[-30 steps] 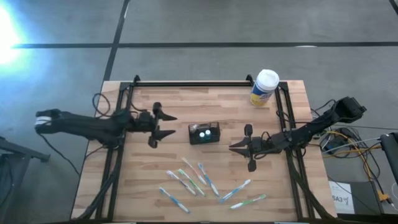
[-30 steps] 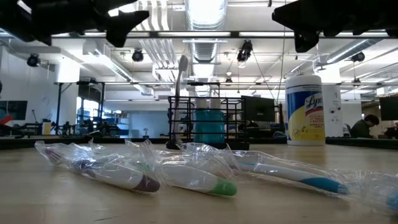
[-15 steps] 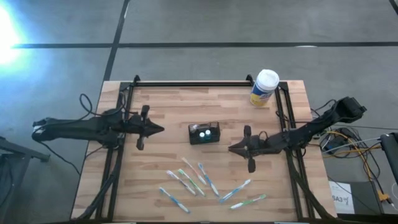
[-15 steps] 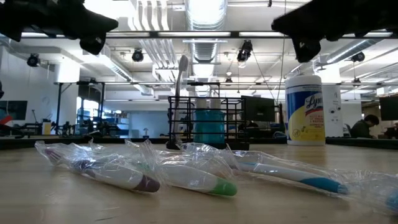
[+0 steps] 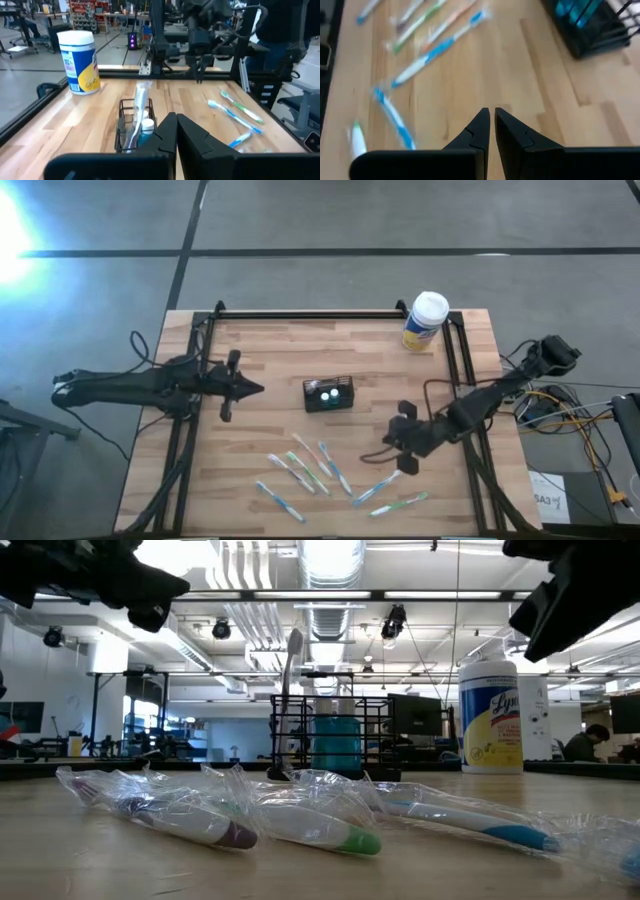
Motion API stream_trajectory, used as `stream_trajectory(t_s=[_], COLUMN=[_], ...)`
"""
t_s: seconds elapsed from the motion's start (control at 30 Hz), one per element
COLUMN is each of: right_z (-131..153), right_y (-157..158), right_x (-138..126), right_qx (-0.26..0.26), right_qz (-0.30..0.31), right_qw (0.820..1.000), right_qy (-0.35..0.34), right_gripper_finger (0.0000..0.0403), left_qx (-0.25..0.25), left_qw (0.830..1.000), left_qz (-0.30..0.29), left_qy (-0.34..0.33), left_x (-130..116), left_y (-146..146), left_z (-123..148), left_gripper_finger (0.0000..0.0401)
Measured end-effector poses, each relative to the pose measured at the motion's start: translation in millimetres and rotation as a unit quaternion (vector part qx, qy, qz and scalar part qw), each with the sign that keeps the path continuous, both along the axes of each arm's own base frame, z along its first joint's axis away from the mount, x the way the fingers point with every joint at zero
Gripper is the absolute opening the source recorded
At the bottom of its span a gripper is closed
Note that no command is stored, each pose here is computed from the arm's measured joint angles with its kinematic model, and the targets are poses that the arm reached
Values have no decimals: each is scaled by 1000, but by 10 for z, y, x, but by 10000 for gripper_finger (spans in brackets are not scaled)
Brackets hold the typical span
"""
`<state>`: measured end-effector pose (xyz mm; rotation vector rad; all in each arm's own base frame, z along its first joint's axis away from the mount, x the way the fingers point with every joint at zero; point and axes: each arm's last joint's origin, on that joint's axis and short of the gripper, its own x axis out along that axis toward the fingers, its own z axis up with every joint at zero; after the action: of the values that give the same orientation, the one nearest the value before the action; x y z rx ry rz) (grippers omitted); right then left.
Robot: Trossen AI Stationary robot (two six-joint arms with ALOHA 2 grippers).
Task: Pick & Place toothbrushing station
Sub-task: Put the right blue toothbrush into the black wire organizer
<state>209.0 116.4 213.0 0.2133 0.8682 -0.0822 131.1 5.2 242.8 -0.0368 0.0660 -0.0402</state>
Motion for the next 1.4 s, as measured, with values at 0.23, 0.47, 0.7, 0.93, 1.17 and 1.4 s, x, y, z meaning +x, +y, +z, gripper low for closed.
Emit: stream_trajectory(t_s=[0.23,0.47,0.7,0.93,1.17,1.4], right_z=[-6,-168,-210,-393,-629,-779], right_y=[257,518,836,933,905,875], right_x=[156,387,529,546,514,485], right_qx=[36,19,-19,-53,-72,-80], right_qz=[33,90,170,172,166,163], right_qw=[996,984,965,950,940,937], right_qy=[74,150,197,256,290,300], right_gripper_finger=[75,145,190,203,201,154], left_qx=[0,-12,-13,-17,-24,-19], left_qw=[1000,1000,1000,1000,1000,999], left_qz=[0,1,1,1,2,1], left_qy=[14,16,13,13,-3,-25], left_x=[13,14,15,15,18,24], left_y=[1,1,1,1,2,2], left_z=[-77,-99,-92,-91,-59,-18], left_gripper_finger=[20,18,20,21,19,20])
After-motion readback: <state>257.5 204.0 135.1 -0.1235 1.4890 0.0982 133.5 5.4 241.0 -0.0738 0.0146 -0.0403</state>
